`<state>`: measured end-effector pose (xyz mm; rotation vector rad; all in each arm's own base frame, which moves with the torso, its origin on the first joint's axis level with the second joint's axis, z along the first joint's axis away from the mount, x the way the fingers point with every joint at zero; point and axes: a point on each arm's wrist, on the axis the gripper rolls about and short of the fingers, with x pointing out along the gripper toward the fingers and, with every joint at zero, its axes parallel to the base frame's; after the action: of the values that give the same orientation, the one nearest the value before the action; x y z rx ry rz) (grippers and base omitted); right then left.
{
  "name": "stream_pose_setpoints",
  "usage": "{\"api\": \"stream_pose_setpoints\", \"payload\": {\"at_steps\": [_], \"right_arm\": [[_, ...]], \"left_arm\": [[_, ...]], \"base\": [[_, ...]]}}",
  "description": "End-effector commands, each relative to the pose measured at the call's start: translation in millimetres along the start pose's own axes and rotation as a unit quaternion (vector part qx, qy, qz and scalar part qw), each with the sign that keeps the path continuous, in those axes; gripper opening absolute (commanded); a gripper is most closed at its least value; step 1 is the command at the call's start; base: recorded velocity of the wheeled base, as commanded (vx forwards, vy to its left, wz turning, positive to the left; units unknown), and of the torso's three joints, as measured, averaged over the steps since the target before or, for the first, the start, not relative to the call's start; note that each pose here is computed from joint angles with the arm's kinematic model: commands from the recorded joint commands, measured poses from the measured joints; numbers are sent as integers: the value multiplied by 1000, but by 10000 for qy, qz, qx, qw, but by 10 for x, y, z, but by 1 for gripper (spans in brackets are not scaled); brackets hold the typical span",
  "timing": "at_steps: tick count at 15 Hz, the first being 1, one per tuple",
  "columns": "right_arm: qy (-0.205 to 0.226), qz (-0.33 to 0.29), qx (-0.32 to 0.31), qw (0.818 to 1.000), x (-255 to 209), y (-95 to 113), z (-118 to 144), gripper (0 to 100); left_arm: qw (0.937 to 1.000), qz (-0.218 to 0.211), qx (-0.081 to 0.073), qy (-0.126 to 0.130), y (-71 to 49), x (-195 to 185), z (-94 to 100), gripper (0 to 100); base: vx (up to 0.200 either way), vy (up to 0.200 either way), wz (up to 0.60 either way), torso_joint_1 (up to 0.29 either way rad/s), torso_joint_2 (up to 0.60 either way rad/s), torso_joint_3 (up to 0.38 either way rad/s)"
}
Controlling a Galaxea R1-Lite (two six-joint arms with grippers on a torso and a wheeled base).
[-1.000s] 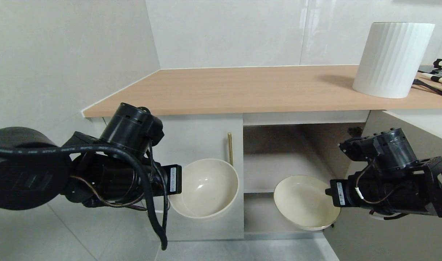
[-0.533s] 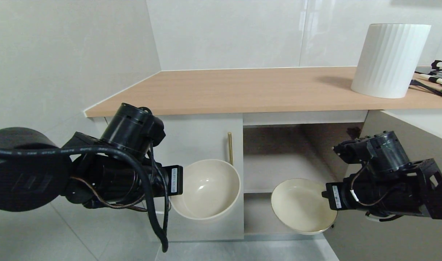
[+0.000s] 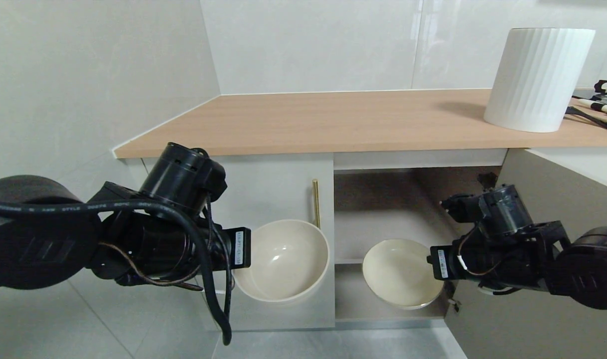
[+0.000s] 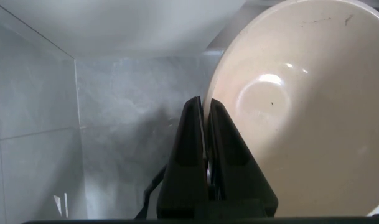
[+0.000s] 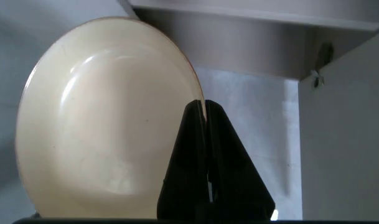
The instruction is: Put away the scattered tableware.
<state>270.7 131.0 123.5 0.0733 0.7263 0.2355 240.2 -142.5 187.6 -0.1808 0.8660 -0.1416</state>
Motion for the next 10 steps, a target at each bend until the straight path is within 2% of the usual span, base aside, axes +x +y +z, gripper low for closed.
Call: {"api": "stream_pose_setpoints", "payload": {"at_steps": [1, 4, 6, 9, 10], "right_arm": [[126, -200, 111, 9997, 413, -91, -15, 0], [312, -369, 157, 9987, 865, -111, -19, 0], [267, -617, 371, 9970, 1118, -180, 31, 0], [497, -838, 514, 9939, 1414, -326, -89, 0], [446, -912, 527, 9934, 1484, -342, -67, 0]], "left_arm": [[10000, 7, 1, 13, -1, 9, -2, 0], [10000, 11, 2, 19, -2, 14, -3, 0], [10000, 6, 8, 21, -5, 14, -5, 0], [10000, 6, 8, 21, -3, 10, -8, 0], [10000, 6, 8, 21, -3, 10, -8, 0]], "base": [[0, 0, 0, 0, 0, 0], [0, 0, 0, 0, 0, 0], [0, 0, 0, 0, 0, 0], [0, 0, 0, 0, 0, 0], [0, 0, 0, 0, 0, 0]]}}
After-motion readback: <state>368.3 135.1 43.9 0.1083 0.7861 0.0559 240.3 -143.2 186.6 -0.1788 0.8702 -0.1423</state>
